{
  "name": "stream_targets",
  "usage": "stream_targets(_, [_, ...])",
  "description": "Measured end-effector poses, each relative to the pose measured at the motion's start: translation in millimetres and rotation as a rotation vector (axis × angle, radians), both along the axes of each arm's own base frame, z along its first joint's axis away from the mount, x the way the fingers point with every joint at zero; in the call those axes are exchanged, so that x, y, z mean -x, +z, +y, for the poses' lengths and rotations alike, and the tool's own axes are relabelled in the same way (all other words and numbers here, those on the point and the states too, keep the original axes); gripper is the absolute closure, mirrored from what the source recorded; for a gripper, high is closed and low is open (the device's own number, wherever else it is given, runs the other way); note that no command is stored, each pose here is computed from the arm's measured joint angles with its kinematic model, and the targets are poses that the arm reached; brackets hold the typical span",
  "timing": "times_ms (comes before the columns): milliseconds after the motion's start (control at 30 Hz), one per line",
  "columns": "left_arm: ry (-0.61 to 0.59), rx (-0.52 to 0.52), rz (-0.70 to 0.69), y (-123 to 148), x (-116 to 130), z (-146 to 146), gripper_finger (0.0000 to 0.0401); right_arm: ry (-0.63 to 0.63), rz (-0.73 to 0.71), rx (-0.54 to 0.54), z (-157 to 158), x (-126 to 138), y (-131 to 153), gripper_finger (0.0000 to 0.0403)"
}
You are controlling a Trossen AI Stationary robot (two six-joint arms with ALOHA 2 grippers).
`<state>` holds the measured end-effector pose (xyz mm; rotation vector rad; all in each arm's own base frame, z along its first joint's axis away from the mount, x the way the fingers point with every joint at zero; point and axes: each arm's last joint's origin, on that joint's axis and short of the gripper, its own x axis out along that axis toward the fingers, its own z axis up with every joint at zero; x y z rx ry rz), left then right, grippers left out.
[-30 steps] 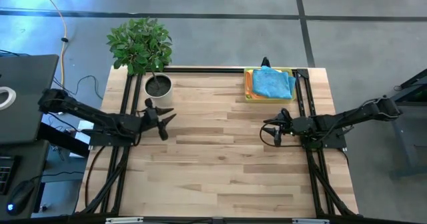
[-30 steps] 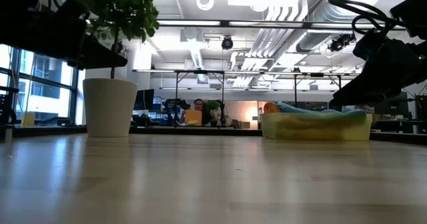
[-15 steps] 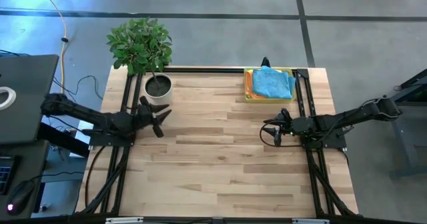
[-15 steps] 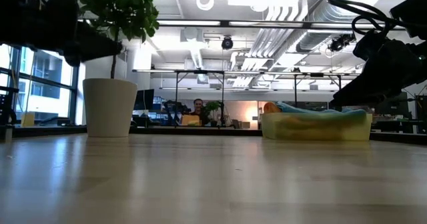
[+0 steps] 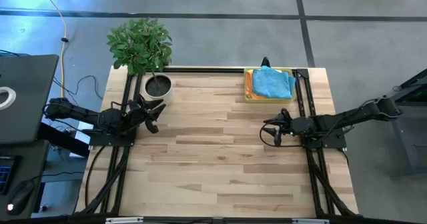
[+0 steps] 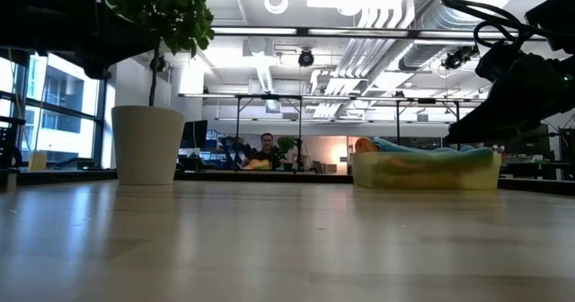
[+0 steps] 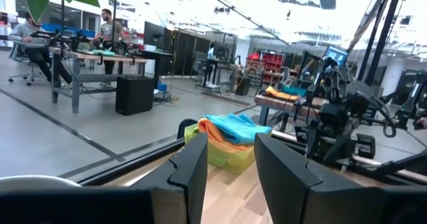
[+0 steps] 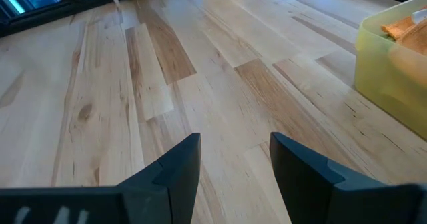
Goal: Fold microfiber towels
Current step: Return to Home Position
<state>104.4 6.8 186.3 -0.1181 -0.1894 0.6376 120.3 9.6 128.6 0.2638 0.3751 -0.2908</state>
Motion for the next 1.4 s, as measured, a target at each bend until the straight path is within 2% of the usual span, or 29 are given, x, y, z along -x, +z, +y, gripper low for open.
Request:
stream_targets(800, [-0.001,-0.001,0.003,0,0,0,0.0286,0.000,0.003,0.001,0,1,0,0.0231])
stream_targets(1400, [-0.002,-0.001,0.002,0,0,0,0.0286,0.000,-0.219,-0.038,-2,9,22,0.0231])
